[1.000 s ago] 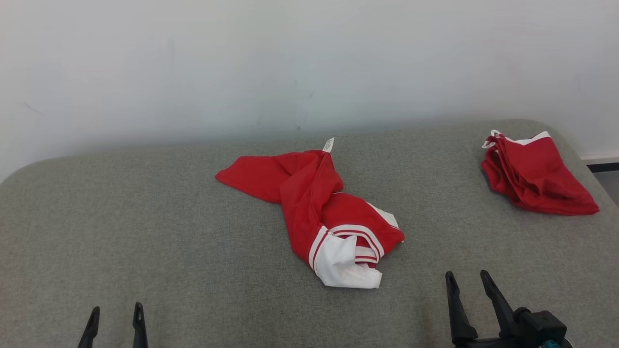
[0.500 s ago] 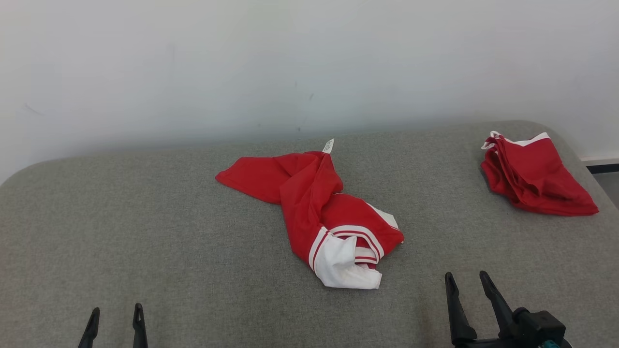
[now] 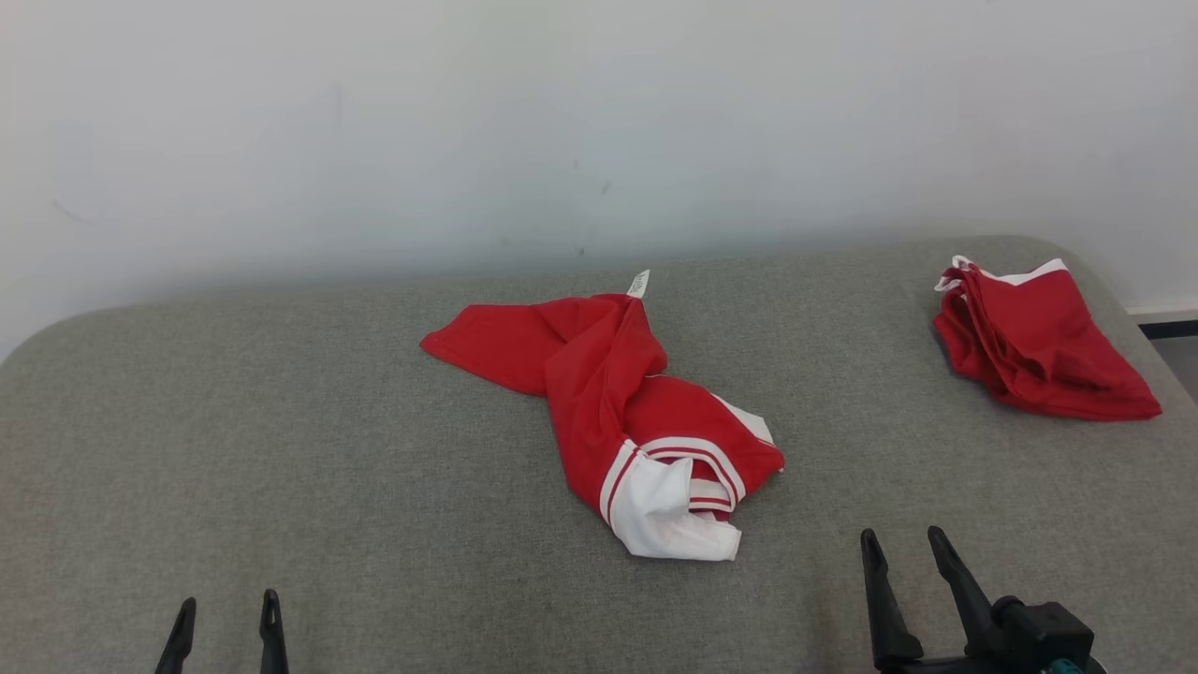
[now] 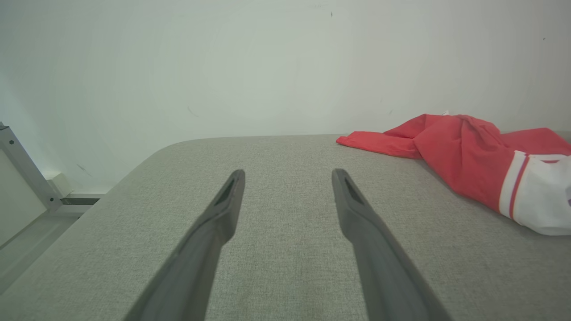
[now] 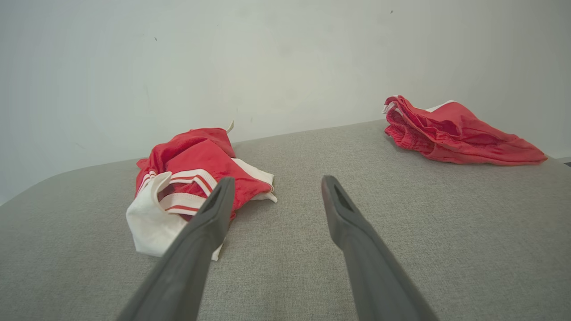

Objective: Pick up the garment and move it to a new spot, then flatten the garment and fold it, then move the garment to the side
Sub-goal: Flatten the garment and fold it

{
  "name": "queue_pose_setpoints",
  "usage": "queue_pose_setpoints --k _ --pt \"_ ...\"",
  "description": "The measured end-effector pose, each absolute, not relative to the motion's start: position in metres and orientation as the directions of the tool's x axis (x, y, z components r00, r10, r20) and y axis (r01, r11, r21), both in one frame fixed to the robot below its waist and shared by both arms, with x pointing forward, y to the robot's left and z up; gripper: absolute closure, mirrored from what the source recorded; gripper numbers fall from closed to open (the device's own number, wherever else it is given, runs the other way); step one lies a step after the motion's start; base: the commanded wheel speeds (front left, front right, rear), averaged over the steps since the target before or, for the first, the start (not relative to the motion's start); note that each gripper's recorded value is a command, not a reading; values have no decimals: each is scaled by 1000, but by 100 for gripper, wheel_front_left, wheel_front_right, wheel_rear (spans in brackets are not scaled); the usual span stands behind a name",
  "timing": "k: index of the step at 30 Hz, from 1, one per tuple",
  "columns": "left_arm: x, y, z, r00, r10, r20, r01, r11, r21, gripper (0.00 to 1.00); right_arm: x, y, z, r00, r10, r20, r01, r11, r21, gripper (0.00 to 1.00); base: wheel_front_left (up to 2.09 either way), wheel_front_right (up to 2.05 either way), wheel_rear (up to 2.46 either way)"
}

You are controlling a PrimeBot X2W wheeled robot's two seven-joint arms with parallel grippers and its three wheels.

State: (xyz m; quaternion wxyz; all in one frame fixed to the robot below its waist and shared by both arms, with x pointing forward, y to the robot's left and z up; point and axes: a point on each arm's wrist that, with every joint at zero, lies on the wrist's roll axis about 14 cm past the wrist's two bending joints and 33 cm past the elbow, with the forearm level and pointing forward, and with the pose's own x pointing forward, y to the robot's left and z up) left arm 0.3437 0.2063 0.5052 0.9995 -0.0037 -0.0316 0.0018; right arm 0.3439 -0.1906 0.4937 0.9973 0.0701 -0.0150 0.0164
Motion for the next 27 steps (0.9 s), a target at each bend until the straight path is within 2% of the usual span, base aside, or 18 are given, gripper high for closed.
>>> queue_pose_setpoints --k 5,13,27 --pt "343 207 505 998 4 61 -4 1000 -9 0 345 -186 493 999 45 28 -48 989 139 0 0 0 0" --pt "343 205 503 998 3 57 -2 1000 -15 0 369 -163 513 987 143 71 -150 984 98 0 0 0 0" --pt "342 201 502 998 12 59 -10 1000 -28 0 417 -98 488 940 333 -69 -323 939 121 0 0 0 0"
